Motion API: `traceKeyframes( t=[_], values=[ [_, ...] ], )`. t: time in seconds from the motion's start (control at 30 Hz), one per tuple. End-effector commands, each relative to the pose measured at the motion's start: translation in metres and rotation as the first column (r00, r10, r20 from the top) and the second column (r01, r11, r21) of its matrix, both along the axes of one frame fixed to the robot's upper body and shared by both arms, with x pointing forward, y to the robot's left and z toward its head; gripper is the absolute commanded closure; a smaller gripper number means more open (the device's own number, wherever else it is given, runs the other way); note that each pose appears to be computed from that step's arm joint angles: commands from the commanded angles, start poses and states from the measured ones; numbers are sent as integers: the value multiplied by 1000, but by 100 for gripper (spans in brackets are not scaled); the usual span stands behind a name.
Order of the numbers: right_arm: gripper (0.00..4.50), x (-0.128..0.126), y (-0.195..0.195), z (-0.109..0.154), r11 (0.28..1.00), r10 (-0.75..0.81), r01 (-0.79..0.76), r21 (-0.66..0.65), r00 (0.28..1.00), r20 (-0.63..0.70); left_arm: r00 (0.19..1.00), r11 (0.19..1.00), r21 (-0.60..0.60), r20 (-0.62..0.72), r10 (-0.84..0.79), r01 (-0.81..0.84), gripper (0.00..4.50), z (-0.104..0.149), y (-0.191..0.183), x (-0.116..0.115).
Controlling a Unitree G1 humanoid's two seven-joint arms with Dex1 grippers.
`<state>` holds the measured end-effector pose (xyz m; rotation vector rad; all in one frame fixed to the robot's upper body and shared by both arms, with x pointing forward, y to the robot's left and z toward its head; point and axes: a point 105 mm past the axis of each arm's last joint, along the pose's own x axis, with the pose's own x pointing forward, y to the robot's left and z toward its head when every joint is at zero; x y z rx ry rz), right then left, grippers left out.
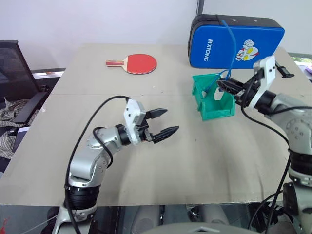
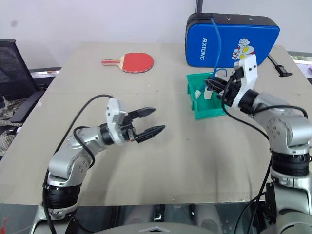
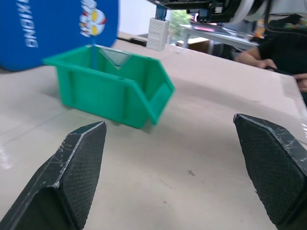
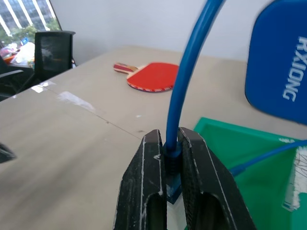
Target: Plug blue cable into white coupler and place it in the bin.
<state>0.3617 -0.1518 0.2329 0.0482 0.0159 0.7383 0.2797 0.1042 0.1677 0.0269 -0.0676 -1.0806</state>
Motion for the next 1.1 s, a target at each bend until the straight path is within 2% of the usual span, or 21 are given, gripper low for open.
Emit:
traceKeyframes(
  t=[0.03,0.13,0.2,0.37,0.43,0.5,0.63,0.7,0.87,1.03,1.1],
  values=[
    [450,34,-20,-10,996,-83,80,-42,992,-90,995,997,-79,97,0,8,17,29,0,-12],
    [341,51,-24,-26,994,-110,105,-38,981,-162,994,994,-114,105,13,-1,11,33,1,-13],
    [246,56,-29,-32,992,-123,114,-57,977,-177,994,992,-129,109,24,-10,11,34,1,-13],
    [6,46,-53,-19,983,-167,158,-93,982,-92,995,990,-141,95,31,-17,11,33,1,-15],
    [6,29,-58,-6,989,-138,137,-48,990,-21,996,990,-140,90,27,-14,11,31,0,-14],
    [6,1,-64,3,991,-108,114,-63,989,99,996,991,-130,82,23,-12,11,28,0,-13],
    [6,-40,-63,1,989,-80,104,-105,974,213,998,994,-109,52,27,-22,11,21,5,-10],
    [6,-61,-57,-7,996,21,-7,-87,987,161,999,995,-92,34,36,-33,11,17,10,-8],
    [6,-106,-73,-58,946,1,29,-322,996,94,996,995,57,-17,83,-82,11,-3,39,-6],
    [6,-134,-92,-87,897,-35,41,-440,999,21,990,980,165,-69,126,-113,11,-21,67,-15],
    [6,-139,-96,-92,893,-51,51,-448,999,12,987,977,185,-91,129,-110,11,-27,72,-21]
  ],
)
